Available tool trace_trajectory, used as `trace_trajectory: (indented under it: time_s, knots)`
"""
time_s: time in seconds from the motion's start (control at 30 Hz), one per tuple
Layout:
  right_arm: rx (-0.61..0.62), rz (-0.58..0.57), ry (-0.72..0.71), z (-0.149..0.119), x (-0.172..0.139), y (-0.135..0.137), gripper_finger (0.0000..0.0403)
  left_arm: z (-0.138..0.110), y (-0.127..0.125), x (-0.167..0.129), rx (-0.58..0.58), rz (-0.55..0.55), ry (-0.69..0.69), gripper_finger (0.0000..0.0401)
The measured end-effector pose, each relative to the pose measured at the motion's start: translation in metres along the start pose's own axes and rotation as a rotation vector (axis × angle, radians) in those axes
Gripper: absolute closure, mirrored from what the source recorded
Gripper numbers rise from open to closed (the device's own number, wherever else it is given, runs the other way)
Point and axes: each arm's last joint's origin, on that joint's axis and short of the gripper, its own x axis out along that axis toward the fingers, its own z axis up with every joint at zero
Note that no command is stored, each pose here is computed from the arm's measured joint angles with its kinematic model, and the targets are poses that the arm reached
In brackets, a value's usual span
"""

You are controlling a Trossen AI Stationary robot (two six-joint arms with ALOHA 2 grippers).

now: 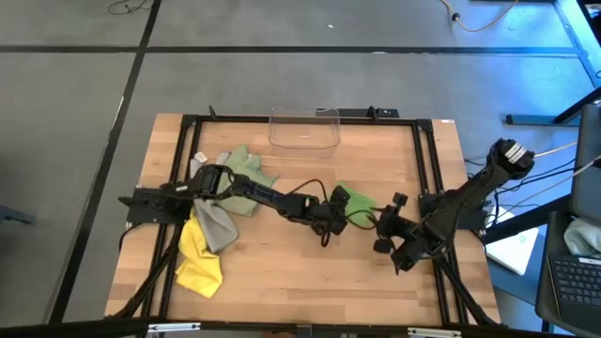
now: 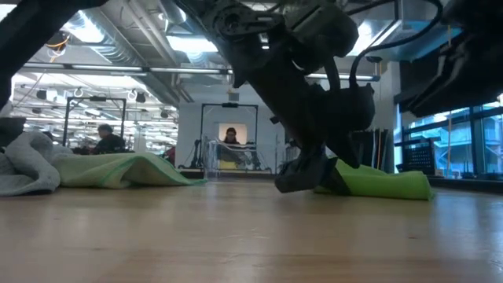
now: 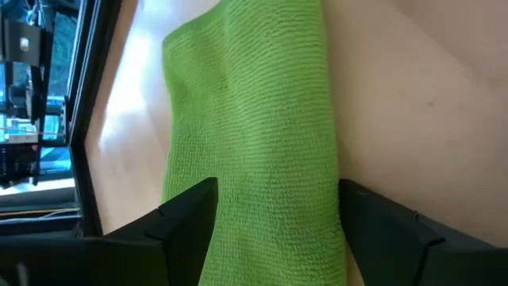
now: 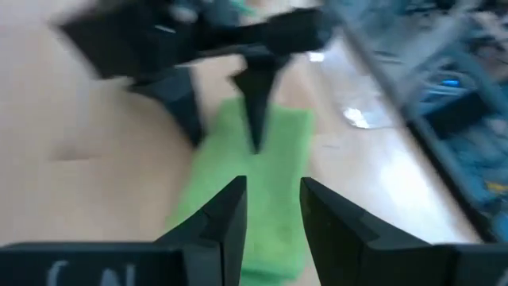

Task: Fold microfiber towels
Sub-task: Put the green microfiber cloth into the transparent bin

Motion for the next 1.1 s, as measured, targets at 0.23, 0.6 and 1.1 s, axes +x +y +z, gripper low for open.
trace_trajectory:
  time_s: [0.23, 0.6, 1.1]
  knots:
    - [0.077, -0.081, 0.021, -0.011, 0.026, -0.01, 0.0281, -0.008, 0.001, 0.012, -0.006, 0.005, 0.002, 0.0148]
    - [0.207, -0.016, 0.097, -0.022, 0.07, -0.026, 0.0281, -0.006, -0.006, 0.022, -0.009, 0.044, -0.02, 0.0157]
    - [0.513, 0.258, 0.134, -0.05, 0.1, -0.049, 0.0281, -0.02, 0.007, 0.032, -0.057, 0.045, -0.036, 0.0158]
